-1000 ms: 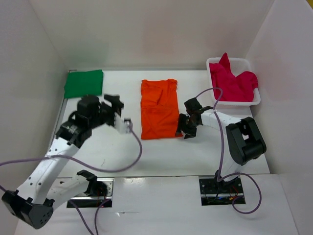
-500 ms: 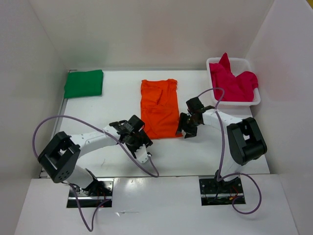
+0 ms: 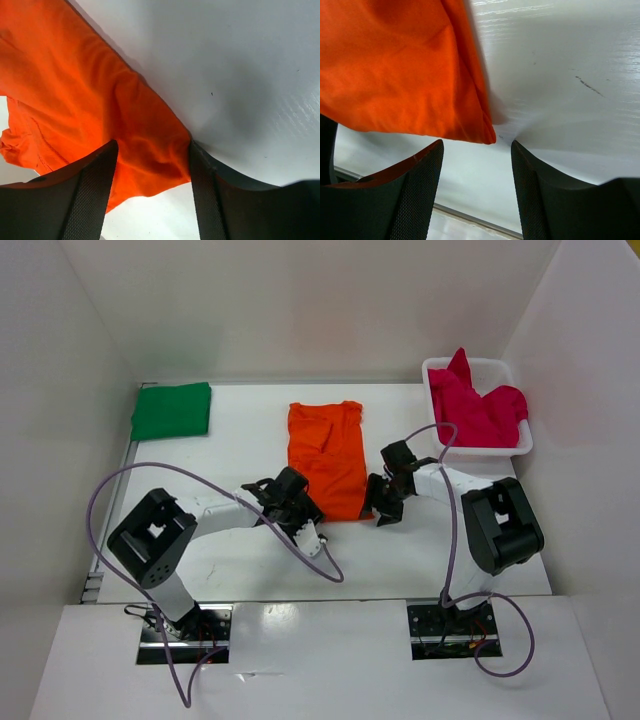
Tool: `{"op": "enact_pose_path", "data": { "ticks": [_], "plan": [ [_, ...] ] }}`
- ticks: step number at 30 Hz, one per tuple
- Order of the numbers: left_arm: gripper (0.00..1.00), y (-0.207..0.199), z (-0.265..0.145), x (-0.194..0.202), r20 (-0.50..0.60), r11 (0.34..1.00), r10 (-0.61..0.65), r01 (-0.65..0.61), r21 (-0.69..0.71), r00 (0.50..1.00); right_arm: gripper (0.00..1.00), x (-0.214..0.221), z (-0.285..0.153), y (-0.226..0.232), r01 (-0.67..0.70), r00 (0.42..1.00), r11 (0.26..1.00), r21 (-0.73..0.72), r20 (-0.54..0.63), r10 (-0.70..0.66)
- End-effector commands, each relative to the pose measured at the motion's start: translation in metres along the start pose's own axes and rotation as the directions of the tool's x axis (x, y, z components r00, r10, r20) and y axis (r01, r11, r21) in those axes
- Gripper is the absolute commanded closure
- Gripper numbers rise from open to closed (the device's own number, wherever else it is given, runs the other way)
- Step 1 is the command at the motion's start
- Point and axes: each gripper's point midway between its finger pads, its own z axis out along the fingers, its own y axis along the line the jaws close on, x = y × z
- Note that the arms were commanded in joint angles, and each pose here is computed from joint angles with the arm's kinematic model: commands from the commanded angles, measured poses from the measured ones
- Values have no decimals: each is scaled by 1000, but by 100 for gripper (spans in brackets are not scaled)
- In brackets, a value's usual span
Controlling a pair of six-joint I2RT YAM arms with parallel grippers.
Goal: Fold and stack the t-shirts
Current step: Grab one side of the 2/3 rectangular tshirt with both arms
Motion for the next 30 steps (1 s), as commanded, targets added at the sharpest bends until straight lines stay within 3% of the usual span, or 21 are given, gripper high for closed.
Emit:
{"op": "enact_pose_path", "data": {
  "ticks": [1, 5, 6, 9, 10, 17, 21, 30],
  "plan": [
    [34, -32, 13, 3, 3, 994, -48, 47, 96, 999, 38, -2, 4, -2, -12, 1000, 1000, -12, -6, 12],
    [56, -43, 13, 2, 6, 990, -48, 47, 131, 999, 38, -8, 9, -4, -21, 1000, 1000, -12, -1, 21],
    [68, -41, 12, 2, 5, 990, -58, 56, 133, 998, 38, -10, 10, -3, -19, 1000, 1000, -17, 6, 19],
    [88, -37, 11, 6, -16, 988, -80, 82, 132, 997, 49, -13, 12, -2, -29, 1000, 999, -32, -3, 29],
    [90, -37, 10, 6, -19, 986, -96, 97, 132, 995, 55, -13, 16, -2, -30, 1000, 999, -31, -6, 30],
    [91, -39, 7, 3, -15, 982, -141, 142, 122, 990, 73, -22, 16, 6, -23, 1000, 998, -53, 6, 23],
    [91, -32, 5, 3, -19, 979, -182, 183, 89, 983, 100, -19, 13, 6, -16, 1000, 998, -55, -8, 15],
    [95, -35, -38, -22, -8, 925, -365, 364, 112, 931, 100, 12, -42, 6, -15, 1000, 998, -57, -23, 13]
  ]
}}
